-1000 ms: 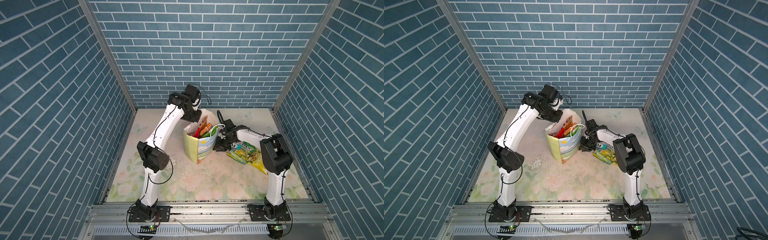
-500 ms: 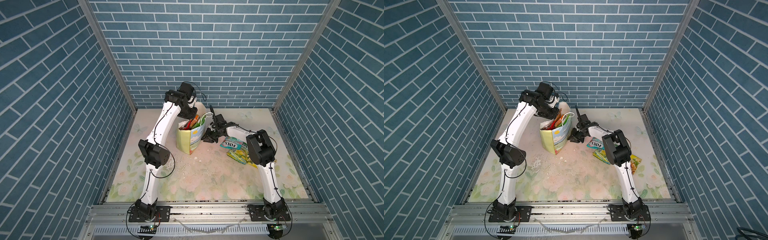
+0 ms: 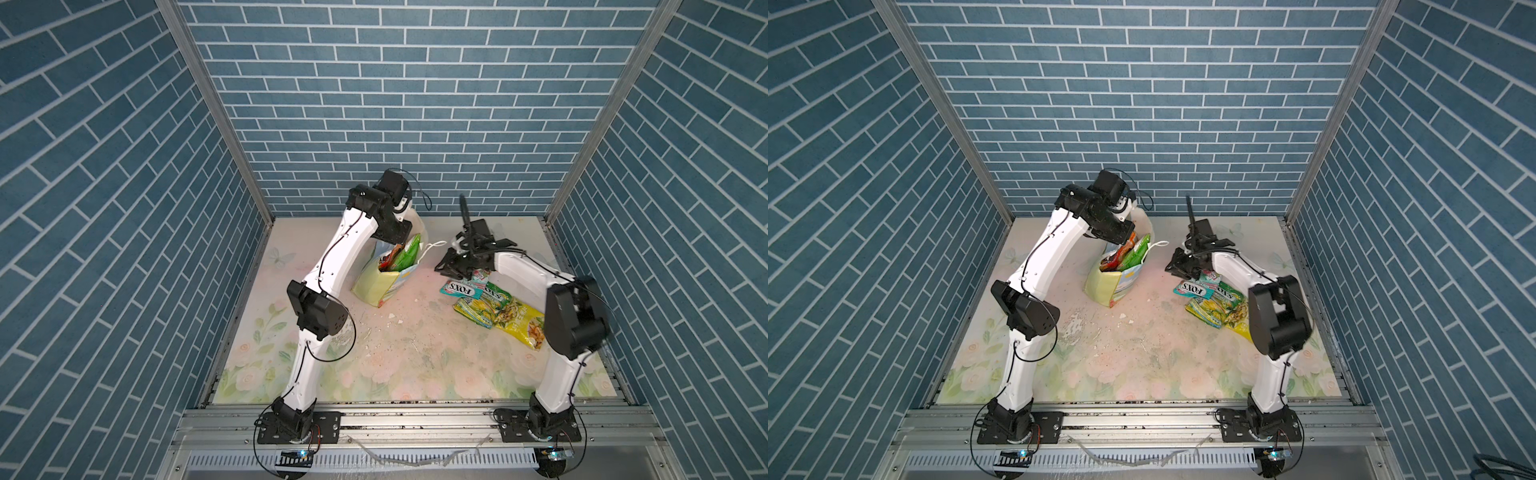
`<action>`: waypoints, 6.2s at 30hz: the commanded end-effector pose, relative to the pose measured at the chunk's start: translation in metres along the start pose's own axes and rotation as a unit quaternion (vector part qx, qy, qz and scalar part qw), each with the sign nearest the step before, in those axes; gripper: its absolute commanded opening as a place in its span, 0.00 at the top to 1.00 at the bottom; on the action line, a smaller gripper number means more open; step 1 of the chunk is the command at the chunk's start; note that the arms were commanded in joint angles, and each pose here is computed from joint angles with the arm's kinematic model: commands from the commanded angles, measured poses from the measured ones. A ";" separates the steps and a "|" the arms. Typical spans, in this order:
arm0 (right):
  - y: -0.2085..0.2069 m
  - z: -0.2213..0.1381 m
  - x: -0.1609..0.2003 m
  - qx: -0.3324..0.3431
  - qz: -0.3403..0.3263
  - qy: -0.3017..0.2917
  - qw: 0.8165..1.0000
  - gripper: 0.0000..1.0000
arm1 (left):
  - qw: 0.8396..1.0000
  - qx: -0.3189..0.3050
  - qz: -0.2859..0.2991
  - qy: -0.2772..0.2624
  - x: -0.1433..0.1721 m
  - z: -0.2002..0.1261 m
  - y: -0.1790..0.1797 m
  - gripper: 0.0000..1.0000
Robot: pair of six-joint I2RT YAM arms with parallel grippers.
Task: Take the snacks out of the paper bag
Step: Pick up the paper bag from the center of the table, then pick up the snack from the paper bag, then place the snack at the center of the table.
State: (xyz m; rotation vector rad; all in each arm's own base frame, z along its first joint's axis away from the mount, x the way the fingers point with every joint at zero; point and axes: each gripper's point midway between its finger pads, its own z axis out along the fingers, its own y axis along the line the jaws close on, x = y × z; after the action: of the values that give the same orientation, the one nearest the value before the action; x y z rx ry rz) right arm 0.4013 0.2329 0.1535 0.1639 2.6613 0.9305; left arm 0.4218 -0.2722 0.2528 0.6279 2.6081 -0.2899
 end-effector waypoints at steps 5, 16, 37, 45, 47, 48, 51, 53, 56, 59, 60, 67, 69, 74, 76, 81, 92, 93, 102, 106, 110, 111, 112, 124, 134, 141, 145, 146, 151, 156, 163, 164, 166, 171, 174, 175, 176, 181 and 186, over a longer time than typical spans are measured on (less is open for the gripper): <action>0.005 -0.109 -0.011 0.071 -0.107 -0.101 0.987 0.71 | 0.999 0.037 0.020 -0.025 0.003 -0.022 -0.061 0.98; 0.063 -0.146 0.034 -0.083 -0.090 -0.112 0.986 0.79 | 0.999 0.036 0.001 -0.001 0.027 -0.009 -0.069 0.98; 0.071 -0.032 0.028 -0.070 -0.056 -0.095 0.992 0.79 | 0.998 0.066 -0.008 0.003 0.023 0.001 -0.091 0.98; 0.078 -0.006 0.025 -0.074 -0.053 -0.097 0.991 0.75 | 0.997 0.080 -0.021 -0.003 0.016 -0.004 -0.086 0.97; 0.082 0.001 0.025 -0.078 -0.051 -0.096 0.991 0.74 | 0.996 0.085 -0.025 -0.003 0.016 -0.005 -0.085 0.97; 0.082 0.003 0.026 -0.080 -0.050 -0.094 0.991 0.74 | 0.996 0.087 -0.026 -0.003 0.015 -0.005 -0.084 0.98; 0.082 0.014 0.028 -0.077 -0.048 -0.088 0.992 0.74 | 0.995 0.092 -0.029 -0.005 0.013 -0.006 -0.083 0.97; 0.082 0.018 0.028 -0.073 -0.047 -0.086 0.992 0.73 | 0.995 0.094 -0.029 -0.006 0.012 -0.006 -0.081 0.97; 0.084 0.024 0.028 -0.070 -0.050 -0.085 0.993 0.73 | 0.995 0.096 -0.030 -0.005 0.012 -0.007 -0.078 0.97; 0.086 0.029 0.027 -0.067 -0.052 -0.085 0.993 0.72 | 0.995 0.098 -0.030 -0.006 0.011 -0.008 -0.076 0.97; 0.087 0.030 0.026 -0.067 -0.052 -0.085 0.993 0.71 | 0.995 0.098 -0.030 -0.006 0.011 -0.008 -0.075 0.97; 0.090 0.041 0.025 -0.065 -0.052 -0.077 0.993 0.69 | 0.994 0.100 -0.029 -0.010 0.009 -0.011 -0.071 0.97; 0.088 0.046 0.025 -0.060 -0.050 -0.072 0.994 0.69 | 0.994 0.100 -0.030 -0.011 0.008 -0.011 -0.070 0.97; 0.084 0.059 0.027 -0.051 -0.046 -0.058 0.996 0.71 | 0.994 0.102 -0.032 -0.013 0.007 -0.013 -0.066 0.97; 0.084 0.059 0.027 -0.050 -0.047 -0.058 0.996 0.75 | 0.994 0.102 -0.033 -0.014 0.007 -0.014 -0.064 0.97; 0.084 0.059 0.025 -0.045 -0.048 -0.062 0.996 0.84 | 0.994 0.102 -0.035 -0.014 0.007 -0.014 -0.061 0.97; 0.095 0.029 0.014 -0.049 -0.072 -0.105 0.991 1.00 | 0.994 0.092 -0.048 -0.018 0.007 -0.016 -0.044 0.97; 0.097 0.024 0.013 -0.049 -0.076 -0.112 0.990 1.00 | 0.995 0.091 -0.048 -0.019 0.007 -0.016 -0.043 0.97; 0.107 -0.010 0.001 -0.049 -0.100 -0.159 0.981 1.00 | 0.996 0.077 -0.051 -0.021 0.007 -0.015 -0.030 0.97; 0.112 -0.024 -0.002 -0.054 -0.107 -0.172 0.978 1.00 | 0.996 0.072 -0.051 -0.017 0.008 -0.013 -0.027 0.97; 0.118 -0.039 -0.003 -0.057 -0.119 -0.182 0.974 1.00 | 0.996 0.069 -0.051 -0.019 0.009 -0.013 -0.026 0.97; 0.119 -0.043 -0.002 -0.059 -0.123 -0.183 0.974 1.00 | 0.996 0.068 -0.050 -0.018 0.010 -0.012 -0.026 0.97; 0.121 -0.048 -0.002 -0.061 -0.127 -0.186 0.973 1.00 | 0.996 0.067 -0.050 -0.018 0.010 -0.012 -0.025 0.97; 0.151 -0.103 0.004 -0.143 -0.190 -0.198 0.951 1.00 | 0.996 0.071 -0.046 -0.036 0.004 -0.022 -0.027 0.97; 0.174 -0.153 0.001 -0.220 -0.231 -0.233 0.919 1.00 | 0.996 0.069 -0.041 -0.044 0.005 -0.028 -0.026 0.97; 0.199 -0.196 0.002 -0.263 -0.279 -0.263 0.885 1.00 | 0.996 0.066 -0.038 -0.045 0.009 -0.029 -0.025 0.97; 0.200 -0.228 -0.002 -0.251 -0.288 -0.303 0.873 1.00 | 0.996 0.064 -0.036 -0.049 0.008 -0.032 -0.024 0.97; 0.198 -0.235 -0.004 -0.244 -0.288 -0.311 0.872 1.00 | 0.996 0.064 -0.036 -0.050 0.008 -0.032 -0.025 0.97; 0.181 -0.269 -0.005 -0.185 -0.292 -0.350 0.871 1.00 | 0.996 0.066 -0.036 -0.055 0.006 -0.033 -0.025 0.97; 0.150 -0.296 -0.001 -0.096 -0.283 -0.378 0.876 1.00 | 0.996 0.065 -0.033 -0.057 0.006 -0.035 -0.025 0.97; 0.078 -0.292 0.015 0.046 -0.243 -0.356 0.901 1.00 | 0.996 0.064 -0.032 -0.062 0.003 -0.036 -0.024 0.97; 0.068 -0.289 0.018 0.061 -0.238 -0.348 0.905 1.00 | 0.996 0.064 -0.032 -0.062 0.003 -0.035 -0.024 0.97; 0.046 -0.276 0.028 0.089 -0.222 -0.324 0.915 1.00 | 0.996 0.065 -0.032 -0.060 0.003 -0.034 -0.025 0.97; 0.006 -0.229 0.057 0.106 -0.184 -0.248 0.945 1.00 | 0.995 0.067 -0.031 -0.062 0.001 -0.034 -0.025 0.97; -0.008 -0.197 0.072 0.091 -0.157 -0.205 0.962 1.00 | 0.995 0.071 -0.028 -0.059 0.001 -0.033 -0.026 0.97; -0.011 -0.188 0.076 0.083 -0.148 -0.193 0.966 1.00 | 0.996 0.070 -0.028 -0.056 0.002 -0.032 -0.026 0.97; -0.014 -0.180 0.078 0.080 -0.140 -0.186 0.969 1.00 | 0.996 0.069 -0.028 -0.055 0.003 -0.032 -0.026 0.97; -0.001 -0.145 0.081 0.008 -0.115 -0.155 0.981 1.00 | 0.996 0.066 -0.027 -0.058 0.003 -0.032 -0.025 0.97; 0.025 -0.116 0.080 -0.086 -0.095 -0.125 0.984 1.00 | 0.996 0.069 -0.027 -0.059 0.001 -0.030 -0.025 0.97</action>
State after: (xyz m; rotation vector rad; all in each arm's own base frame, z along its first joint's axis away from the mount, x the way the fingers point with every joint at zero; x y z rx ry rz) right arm 0.2746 0.1692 0.2049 0.0057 2.4434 0.7523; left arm 0.4006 -0.2822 0.2665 0.5460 2.5538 -0.4718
